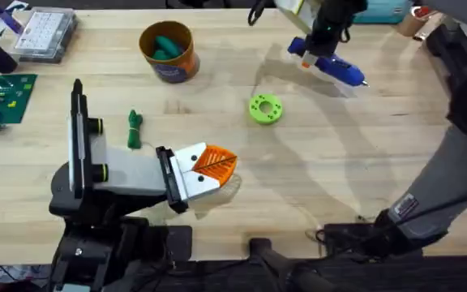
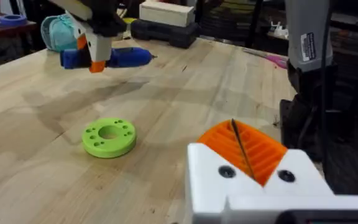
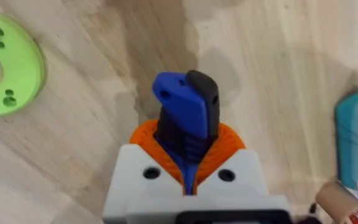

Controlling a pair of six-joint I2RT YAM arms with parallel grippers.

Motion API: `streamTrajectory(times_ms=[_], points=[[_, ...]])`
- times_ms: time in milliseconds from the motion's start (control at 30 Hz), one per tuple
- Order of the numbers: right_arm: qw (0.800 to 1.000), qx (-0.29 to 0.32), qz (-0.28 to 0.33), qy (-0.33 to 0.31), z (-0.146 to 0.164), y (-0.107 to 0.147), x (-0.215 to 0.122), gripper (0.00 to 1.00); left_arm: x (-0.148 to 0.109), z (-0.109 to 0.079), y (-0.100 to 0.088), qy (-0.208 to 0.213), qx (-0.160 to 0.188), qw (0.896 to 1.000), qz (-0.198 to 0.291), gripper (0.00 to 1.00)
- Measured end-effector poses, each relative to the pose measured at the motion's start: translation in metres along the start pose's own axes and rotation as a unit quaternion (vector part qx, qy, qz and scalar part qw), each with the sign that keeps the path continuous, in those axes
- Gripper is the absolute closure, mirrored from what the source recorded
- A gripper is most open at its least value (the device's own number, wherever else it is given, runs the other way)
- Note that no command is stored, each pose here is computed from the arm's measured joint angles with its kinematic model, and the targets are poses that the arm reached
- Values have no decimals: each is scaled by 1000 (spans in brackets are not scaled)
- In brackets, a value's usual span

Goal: Pick up the gripper from the table and insert it into the empty holder that is missing its gripper. Then pick up a screw, insert it into the mounting hole, and use the screwdriver to tighten it. Finally, clean up the table by picking up the vegetable and placing it into the bucket.

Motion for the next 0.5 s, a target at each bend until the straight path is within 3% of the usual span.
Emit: streamTrajectory(times_ms=[333, 500], points=[[999, -7, 25, -23, 18, 7, 51, 959, 0, 0, 0, 0, 0, 1000, 0, 982], [999, -10, 39, -31, 26, 15, 60, 959, 0, 0, 0, 0, 0, 1000, 0, 980]])
Point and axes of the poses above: each hand's point on the last joint's axis, 136 mm out from that joint toward the fingers, its own x axis out along the fingers, its own z axis along the line the jaws close on, y = z × x, the point moved 8 cm from there along -x, back along the fingers, and after that the axes turned 9 degrees about x, right-handed, at the moved point
